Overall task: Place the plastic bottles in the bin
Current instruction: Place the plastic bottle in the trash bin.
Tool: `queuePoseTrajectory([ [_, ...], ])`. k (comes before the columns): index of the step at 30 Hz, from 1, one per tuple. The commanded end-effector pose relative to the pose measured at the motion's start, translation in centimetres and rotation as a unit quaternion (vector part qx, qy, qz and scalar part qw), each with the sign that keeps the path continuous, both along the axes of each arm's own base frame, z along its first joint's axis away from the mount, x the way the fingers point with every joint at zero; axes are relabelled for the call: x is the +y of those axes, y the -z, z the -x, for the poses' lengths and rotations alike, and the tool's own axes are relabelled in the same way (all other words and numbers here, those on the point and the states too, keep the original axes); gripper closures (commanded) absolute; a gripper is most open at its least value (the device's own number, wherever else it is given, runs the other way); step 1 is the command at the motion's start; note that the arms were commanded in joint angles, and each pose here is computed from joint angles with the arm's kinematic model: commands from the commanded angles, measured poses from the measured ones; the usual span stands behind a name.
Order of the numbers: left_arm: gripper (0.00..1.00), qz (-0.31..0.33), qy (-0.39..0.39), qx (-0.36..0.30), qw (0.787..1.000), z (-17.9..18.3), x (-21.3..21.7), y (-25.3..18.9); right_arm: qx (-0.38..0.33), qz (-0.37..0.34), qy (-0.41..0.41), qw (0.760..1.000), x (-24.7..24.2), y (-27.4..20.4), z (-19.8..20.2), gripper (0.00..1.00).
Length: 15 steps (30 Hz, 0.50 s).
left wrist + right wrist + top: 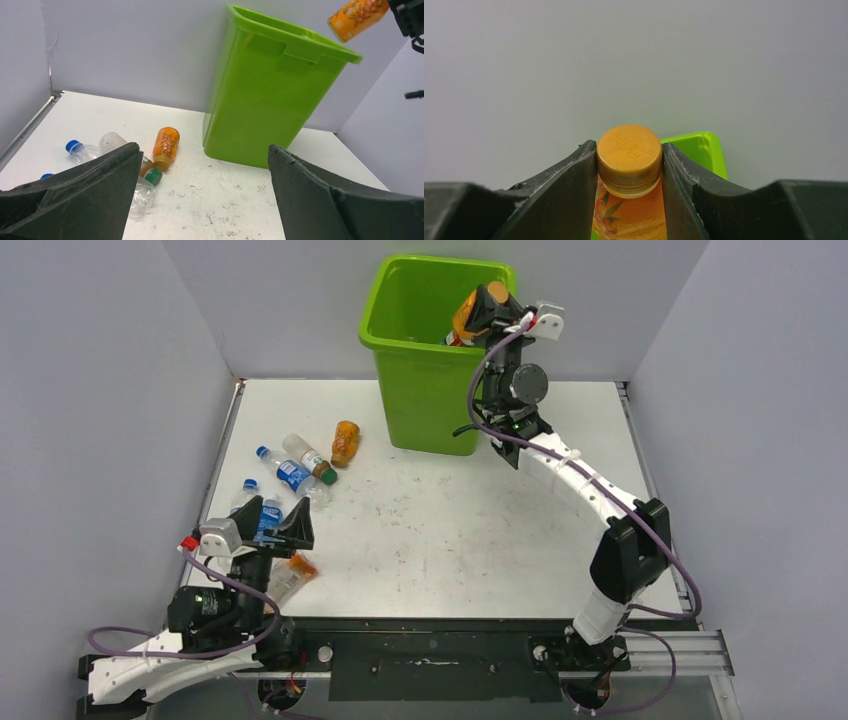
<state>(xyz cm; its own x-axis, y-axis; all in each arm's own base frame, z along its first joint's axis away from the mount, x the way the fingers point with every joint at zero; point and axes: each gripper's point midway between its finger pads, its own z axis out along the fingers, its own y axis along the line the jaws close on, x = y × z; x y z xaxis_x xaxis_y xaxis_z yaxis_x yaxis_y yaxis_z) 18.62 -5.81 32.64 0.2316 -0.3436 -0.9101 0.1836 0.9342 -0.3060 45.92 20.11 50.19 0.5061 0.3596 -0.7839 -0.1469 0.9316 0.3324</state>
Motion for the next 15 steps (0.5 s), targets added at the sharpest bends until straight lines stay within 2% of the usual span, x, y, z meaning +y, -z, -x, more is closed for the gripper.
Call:
queuePoseTrajectory([
  [1,0.04,0.0,-0.01,0.005,1.0,0.0,0.4,-0.5,-0.065,-0.05,-0.027,0.996,-0.5,-4.3,-1.7,0.95],
  [5,0.04,-0.017,-0.008,0.01,1.0,-0.2,-0.3,-0.3,-0.041,-0.048,-0.028,0.998,-0.1,-3.1,-5.7,0.95],
  [6,0.04,-0.02,-0.007,0.011,1.0,-0.2,-0.4,-0.2,-0.031,-0.041,-0.034,0.998,0.2,-2.7,-6.9,0.88],
  [7,0.04,-0.024,-0.008,0.013,1.0,-0.2,-0.5,-0.2,-0.031,-0.034,-0.047,0.998,0.7,-3.6,-7.5,0.71],
  [8,0.04,-0.028,-0.008,0.014,0.999,-0.3,-0.6,-0.1,-0.013,-0.02,-0.055,0.998,1.4,-2.9,-8.7,0.46],
  [9,0.04,-0.031,-0.008,0.015,0.999,-0.3,-0.7,-0.1,-0.003,-0.014,-0.061,0.998,1.9,-2.8,-9.4,0.26],
  [10,0.04,-0.035,-0.009,0.015,0.999,-0.3,-0.8,0.0,0.004,-0.01,-0.063,0.998,2.2,-2.7,-9.9,0.14],
  [11,0.04,-0.038,-0.01,0.016,0.999,-0.3,-0.8,0.0,0.006,-0.008,-0.069,0.998,2.5,-2.6,-10.0,0.07],
  [12,0.04,-0.04,-0.011,0.017,0.999,-0.4,-0.8,0.1,0.003,-0.008,-0.076,0.997,2.7,-2.8,-9.8,0.04],
  [13,0.04,-0.041,-0.011,0.018,0.999,-0.4,-0.8,0.1,0.0,-0.008,-0.084,0.996,3.1,-3.2,-9.4,0.08],
  [15,0.04,-0.041,-0.013,0.019,0.999,-0.4,-0.8,0.0,-0.005,-0.004,-0.091,0.996,3.4,-3.9,-8.3,0.1],
])
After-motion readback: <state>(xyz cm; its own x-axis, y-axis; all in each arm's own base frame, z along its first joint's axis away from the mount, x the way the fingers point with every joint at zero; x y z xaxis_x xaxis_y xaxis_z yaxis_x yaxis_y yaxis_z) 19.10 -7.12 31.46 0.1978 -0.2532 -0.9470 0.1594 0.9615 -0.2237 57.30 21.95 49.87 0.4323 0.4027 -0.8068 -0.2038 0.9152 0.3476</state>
